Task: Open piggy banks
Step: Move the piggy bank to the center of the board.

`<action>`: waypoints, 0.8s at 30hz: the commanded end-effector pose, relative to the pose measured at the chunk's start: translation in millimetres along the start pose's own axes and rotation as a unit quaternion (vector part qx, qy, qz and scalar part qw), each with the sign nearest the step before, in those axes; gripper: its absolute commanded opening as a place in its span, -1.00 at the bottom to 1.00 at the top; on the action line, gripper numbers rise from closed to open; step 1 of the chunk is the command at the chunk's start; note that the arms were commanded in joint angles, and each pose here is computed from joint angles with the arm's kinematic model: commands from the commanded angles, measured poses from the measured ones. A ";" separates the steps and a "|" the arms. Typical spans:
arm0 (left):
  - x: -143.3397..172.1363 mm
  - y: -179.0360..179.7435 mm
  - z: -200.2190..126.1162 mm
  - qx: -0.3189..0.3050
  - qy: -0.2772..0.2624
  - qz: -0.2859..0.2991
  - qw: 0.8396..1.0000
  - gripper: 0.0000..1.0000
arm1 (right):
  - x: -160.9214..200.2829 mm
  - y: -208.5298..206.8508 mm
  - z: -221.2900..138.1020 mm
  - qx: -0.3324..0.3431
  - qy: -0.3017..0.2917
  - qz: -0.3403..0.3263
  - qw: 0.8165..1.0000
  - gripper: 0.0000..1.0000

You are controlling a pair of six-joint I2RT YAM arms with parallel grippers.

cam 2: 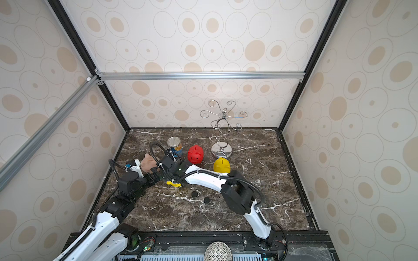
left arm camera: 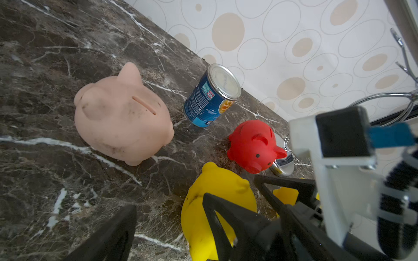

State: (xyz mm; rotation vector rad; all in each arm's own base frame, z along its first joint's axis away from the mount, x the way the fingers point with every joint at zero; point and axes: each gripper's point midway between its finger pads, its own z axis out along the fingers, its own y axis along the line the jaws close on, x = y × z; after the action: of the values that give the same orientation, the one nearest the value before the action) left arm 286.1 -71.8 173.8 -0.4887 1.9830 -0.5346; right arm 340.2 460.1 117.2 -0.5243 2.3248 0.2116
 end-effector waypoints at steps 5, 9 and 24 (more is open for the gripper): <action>-9.9 1.0 -9.4 -0.005 -0.018 0.000 1.000 0.98 | 18.9 -28.7 17.6 0.081 0.030 0.003 0.996 0.98; -13.5 2.2 -14.6 -0.009 -0.025 0.008 1.000 0.98 | 42.7 -22.4 25.5 0.051 0.068 -0.016 0.996 0.88; -4.2 3.8 -14.8 0.009 -0.023 0.000 1.000 0.98 | 145.0 -23.0 -12.7 -0.061 0.248 -0.041 0.966 0.58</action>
State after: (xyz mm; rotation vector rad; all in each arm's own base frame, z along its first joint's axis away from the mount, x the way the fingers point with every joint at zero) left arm 273.5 -64.4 179.1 -0.4757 1.9521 -0.5189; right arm 297.3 430.5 93.9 -0.6429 2.4845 0.3372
